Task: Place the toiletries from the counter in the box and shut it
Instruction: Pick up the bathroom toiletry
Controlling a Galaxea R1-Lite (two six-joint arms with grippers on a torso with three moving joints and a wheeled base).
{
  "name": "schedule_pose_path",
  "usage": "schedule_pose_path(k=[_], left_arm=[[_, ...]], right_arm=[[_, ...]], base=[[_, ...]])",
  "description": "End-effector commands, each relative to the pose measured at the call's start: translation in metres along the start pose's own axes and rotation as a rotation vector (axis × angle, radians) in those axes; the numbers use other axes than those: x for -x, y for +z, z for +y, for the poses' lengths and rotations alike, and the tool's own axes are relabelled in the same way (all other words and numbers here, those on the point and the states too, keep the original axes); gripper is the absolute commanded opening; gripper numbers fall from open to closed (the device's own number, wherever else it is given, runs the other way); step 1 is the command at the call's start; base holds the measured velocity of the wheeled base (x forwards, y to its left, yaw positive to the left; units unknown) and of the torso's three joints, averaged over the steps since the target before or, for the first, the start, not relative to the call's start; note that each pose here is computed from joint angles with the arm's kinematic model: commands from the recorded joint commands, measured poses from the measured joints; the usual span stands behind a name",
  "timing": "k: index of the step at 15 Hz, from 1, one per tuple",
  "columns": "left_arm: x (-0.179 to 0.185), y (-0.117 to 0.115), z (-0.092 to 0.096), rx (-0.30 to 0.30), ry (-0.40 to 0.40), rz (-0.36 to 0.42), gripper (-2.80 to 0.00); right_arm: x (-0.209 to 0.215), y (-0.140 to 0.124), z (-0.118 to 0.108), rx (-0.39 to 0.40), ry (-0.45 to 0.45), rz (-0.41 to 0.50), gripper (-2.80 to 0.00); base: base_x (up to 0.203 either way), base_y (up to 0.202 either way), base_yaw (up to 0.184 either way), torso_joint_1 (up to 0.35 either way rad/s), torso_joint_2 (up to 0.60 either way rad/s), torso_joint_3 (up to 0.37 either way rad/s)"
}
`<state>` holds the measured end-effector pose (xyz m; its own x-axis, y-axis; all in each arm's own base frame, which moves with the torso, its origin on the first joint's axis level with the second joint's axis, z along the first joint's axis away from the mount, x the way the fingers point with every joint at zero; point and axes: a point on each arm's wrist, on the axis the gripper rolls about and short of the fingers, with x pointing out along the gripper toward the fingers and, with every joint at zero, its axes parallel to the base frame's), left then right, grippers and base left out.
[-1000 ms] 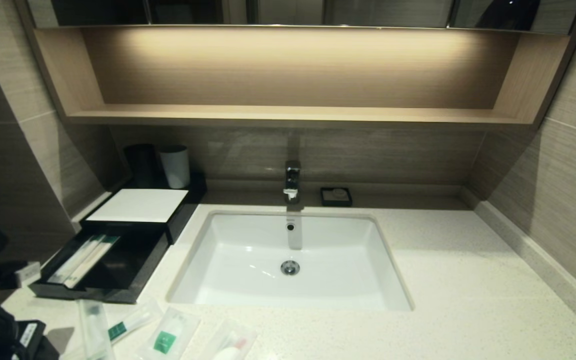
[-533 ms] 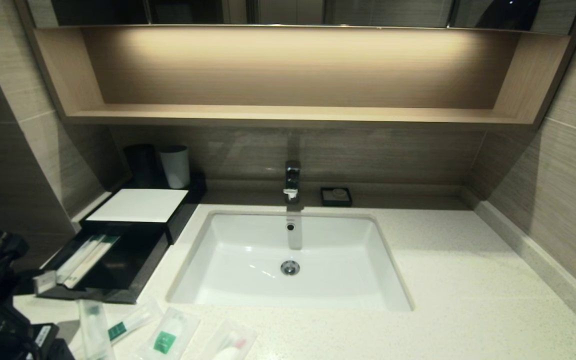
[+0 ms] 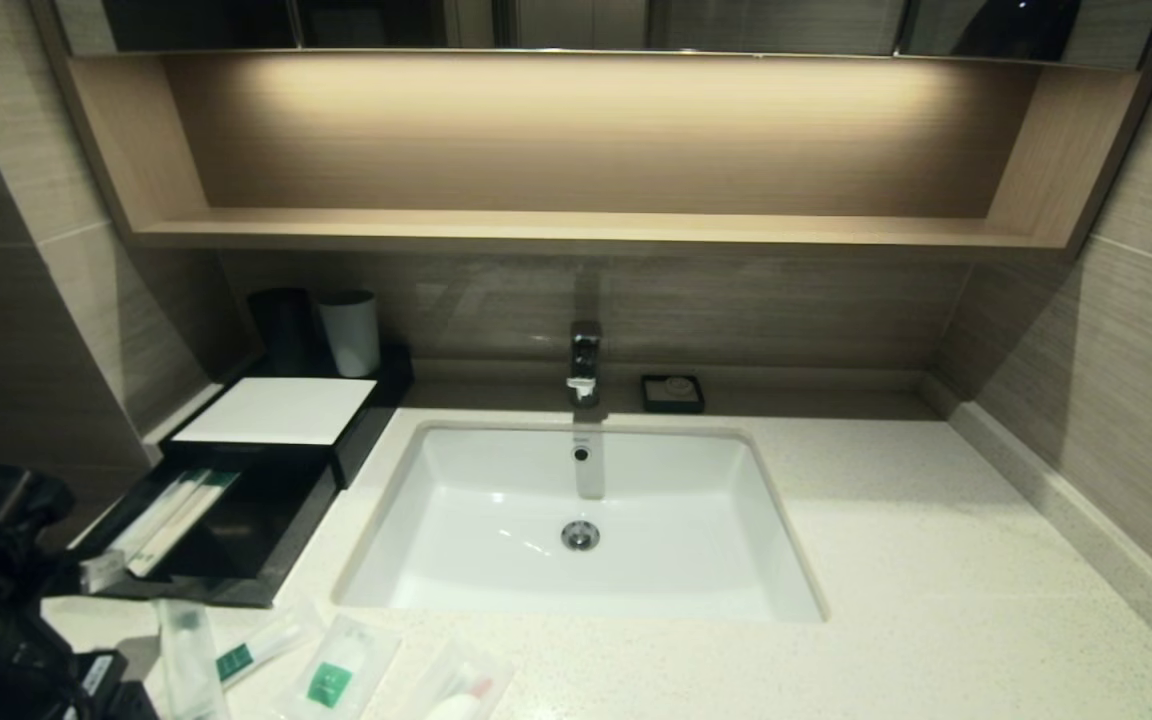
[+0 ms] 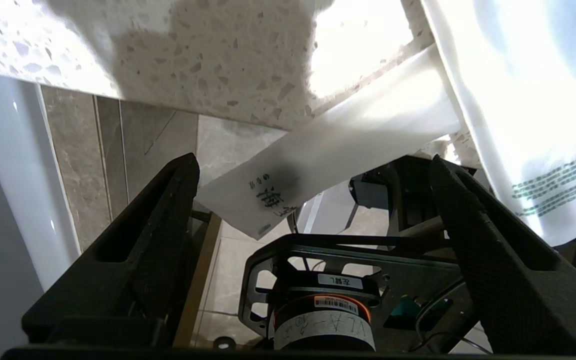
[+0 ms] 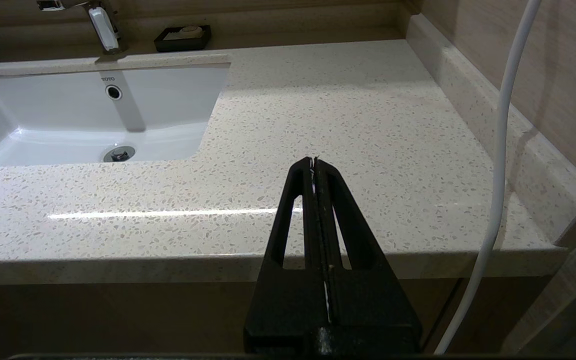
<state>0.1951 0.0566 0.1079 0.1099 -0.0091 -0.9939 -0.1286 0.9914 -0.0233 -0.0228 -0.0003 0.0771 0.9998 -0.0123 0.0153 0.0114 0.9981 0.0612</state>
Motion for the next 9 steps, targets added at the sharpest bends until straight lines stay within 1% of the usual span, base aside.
schedule_pose_path(k=[1,2,3,9], left_arm=[[-0.0024,0.0016,0.0004,-0.007,-0.001,0.017,0.0],[-0.0023,0.0016,0.0007,-0.013,-0.001,0.017,-0.25],[-0.0031,0.0022,0.0006,-0.017,-0.002,0.02,-2.8],[-0.0045,0.0033,0.0005,-0.012,-0.014,0.025,-2.8]], right_arm=[[-0.0001,0.0002,0.0,0.0,0.0,0.0,-2.8],[-0.0001,0.0001,0.0,0.0,0.0,0.001,-2.8],[-0.0001,0.0,0.0,0.0,0.0,0.002,-2.8],[-0.0001,0.0001,0.0,0.0,0.0,0.001,-2.8]], base=[[0.0,0.0,0.0,0.0,0.0,0.0],[0.0,0.0,0.0,0.0,0.0,0.0],[0.0,0.0,0.0,0.0,0.0,0.0],[0.0,0.0,0.0,0.0,0.0,0.0]])
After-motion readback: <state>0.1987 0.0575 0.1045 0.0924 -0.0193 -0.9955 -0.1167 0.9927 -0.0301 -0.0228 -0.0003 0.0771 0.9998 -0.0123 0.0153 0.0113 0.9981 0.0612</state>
